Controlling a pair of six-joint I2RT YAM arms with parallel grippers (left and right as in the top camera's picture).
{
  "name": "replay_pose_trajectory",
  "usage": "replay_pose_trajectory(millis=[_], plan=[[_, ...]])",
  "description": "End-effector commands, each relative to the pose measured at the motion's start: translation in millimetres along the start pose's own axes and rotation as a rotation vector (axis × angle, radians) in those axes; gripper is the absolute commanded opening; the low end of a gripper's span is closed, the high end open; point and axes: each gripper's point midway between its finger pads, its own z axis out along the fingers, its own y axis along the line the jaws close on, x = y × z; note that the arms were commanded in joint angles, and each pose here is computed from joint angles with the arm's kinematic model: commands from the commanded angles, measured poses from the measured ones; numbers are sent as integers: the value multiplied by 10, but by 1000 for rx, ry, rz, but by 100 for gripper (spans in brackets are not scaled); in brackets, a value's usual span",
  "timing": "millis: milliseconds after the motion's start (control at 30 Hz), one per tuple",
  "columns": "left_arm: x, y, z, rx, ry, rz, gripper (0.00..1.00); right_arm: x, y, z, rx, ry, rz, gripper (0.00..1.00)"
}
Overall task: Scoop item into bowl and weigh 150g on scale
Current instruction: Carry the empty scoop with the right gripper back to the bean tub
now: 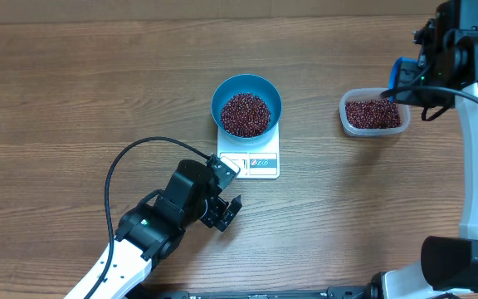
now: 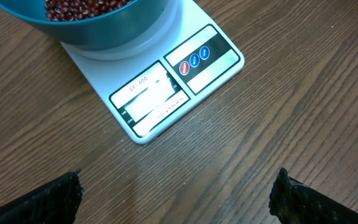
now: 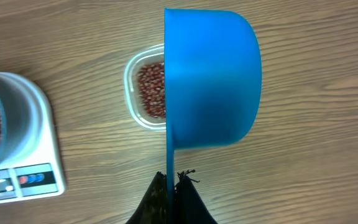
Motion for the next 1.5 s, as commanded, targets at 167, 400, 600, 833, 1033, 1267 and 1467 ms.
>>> replay_pose_trajectory(millis=[167,400,600,833,1033,1267,1467], plan=[[45,23,23,-7,14,11,100,-108,-93,-63,162,-54,-25,4],[44,23,23,-7,13,11,100,-179,-78,-106,243,-96,-63,4],[45,23,23,-7,14,11,100,-184,-61,-126,272,-104,-80,4],[45,23,23,-7,14,11,99,-194,-67,-144,298,-112,-89,4],[45,23,23,-7,14,11,100,-197,-21,-130,264,-124,1,4],[45,23,23,-7,14,11,99,-146,119,-47,134,-115,385,4],[45,23,23,-7,14,11,100,-66,152,137,121,-89,596,4]])
